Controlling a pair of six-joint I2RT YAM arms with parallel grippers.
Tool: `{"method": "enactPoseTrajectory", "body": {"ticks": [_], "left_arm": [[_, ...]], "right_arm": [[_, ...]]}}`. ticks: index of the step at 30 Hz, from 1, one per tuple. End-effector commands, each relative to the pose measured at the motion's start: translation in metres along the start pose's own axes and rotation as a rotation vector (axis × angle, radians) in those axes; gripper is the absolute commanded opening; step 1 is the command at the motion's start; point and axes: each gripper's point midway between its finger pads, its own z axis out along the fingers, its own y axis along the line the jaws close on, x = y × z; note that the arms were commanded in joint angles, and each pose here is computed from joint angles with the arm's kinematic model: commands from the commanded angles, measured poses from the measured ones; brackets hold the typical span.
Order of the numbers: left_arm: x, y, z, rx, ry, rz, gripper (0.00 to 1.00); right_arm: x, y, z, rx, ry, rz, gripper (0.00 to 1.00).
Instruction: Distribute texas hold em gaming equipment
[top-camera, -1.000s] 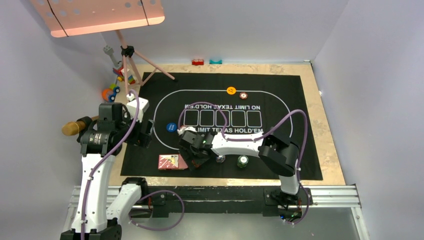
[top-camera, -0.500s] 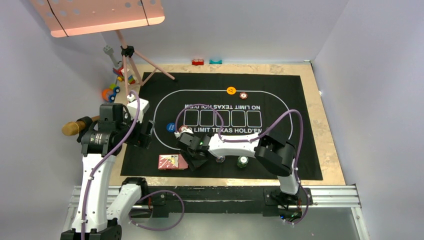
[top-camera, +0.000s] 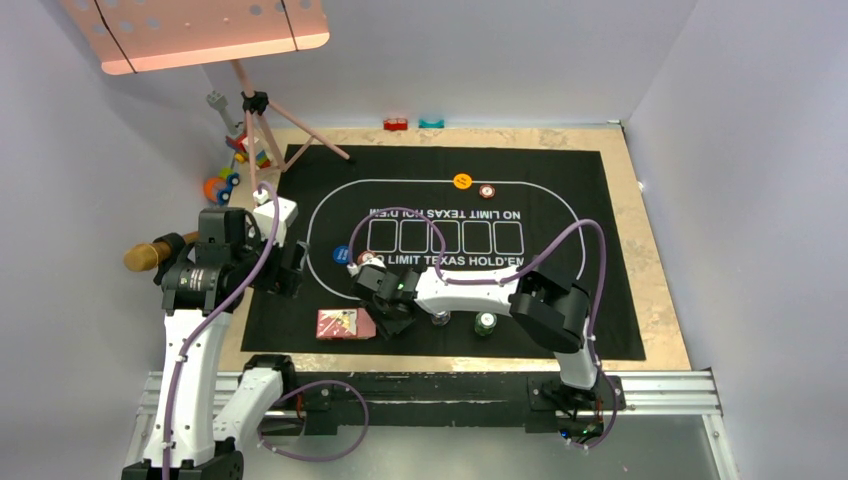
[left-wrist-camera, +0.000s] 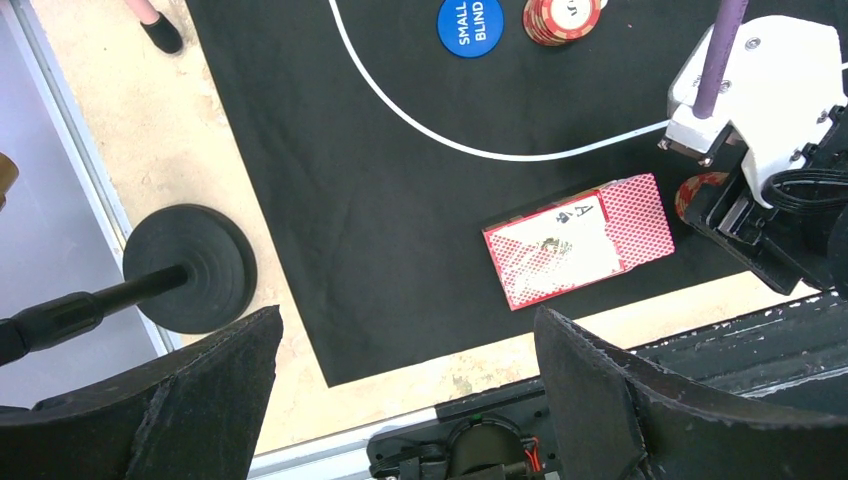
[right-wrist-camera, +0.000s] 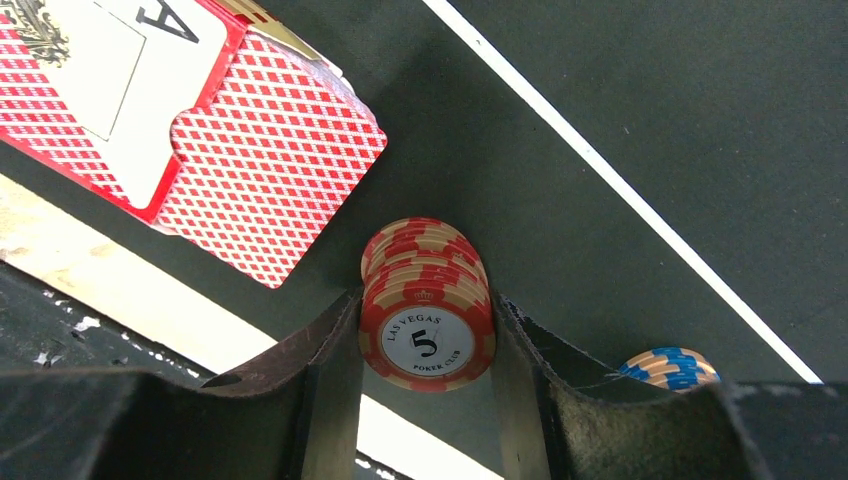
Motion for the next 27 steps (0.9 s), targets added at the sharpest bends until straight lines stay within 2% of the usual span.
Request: {"method": "enactPoseTrajectory", "body": {"ticks": [1, 6, 9, 12, 16, 21, 27], "left_arm": [[-0.005, 0.003, -0.001, -0.018, -0.028, -0.001, 1.00], [-0.005, 0.004, -0.002, -0.022, -0.029, 0.004, 1.00], [-0.005, 0.004, -0.003, -0.023, -0.030, 0.006, 1.00], [-0.006, 0.004, -0.003, -0.020, -0.028, 0.008, 1.00], [-0.007, 0.003, -0.003, -0.014, -0.028, 0.008, 1.00], [-0.009, 0.002, -0.003, -0.007, -0.027, 0.013, 1.00], [-0.009, 0.003, -0.004, -0.005, -0.021, 0.022, 1.00]], "right_arm": [[-0.034, 0.010, -0.041, -0.037, -0.105, 0.012, 0.19], [-0.059, 0.002, -0.073, -0.018, -0.187, 0.024, 0.17], [-0.074, -0.024, -0.092, 0.003, -0.231, 0.082, 0.18], [-0.084, -0.079, -0.101, 0.049, -0.268, 0.202, 0.17], [-0.083, -0.177, -0.113, 0.168, -0.326, 0.437, 0.17], [-0.041, -0.271, -0.110, 0.312, -0.330, 0.713, 0.17], [0.022, -0.336, -0.099, 0.420, -0.287, 0.954, 0.16]]}}
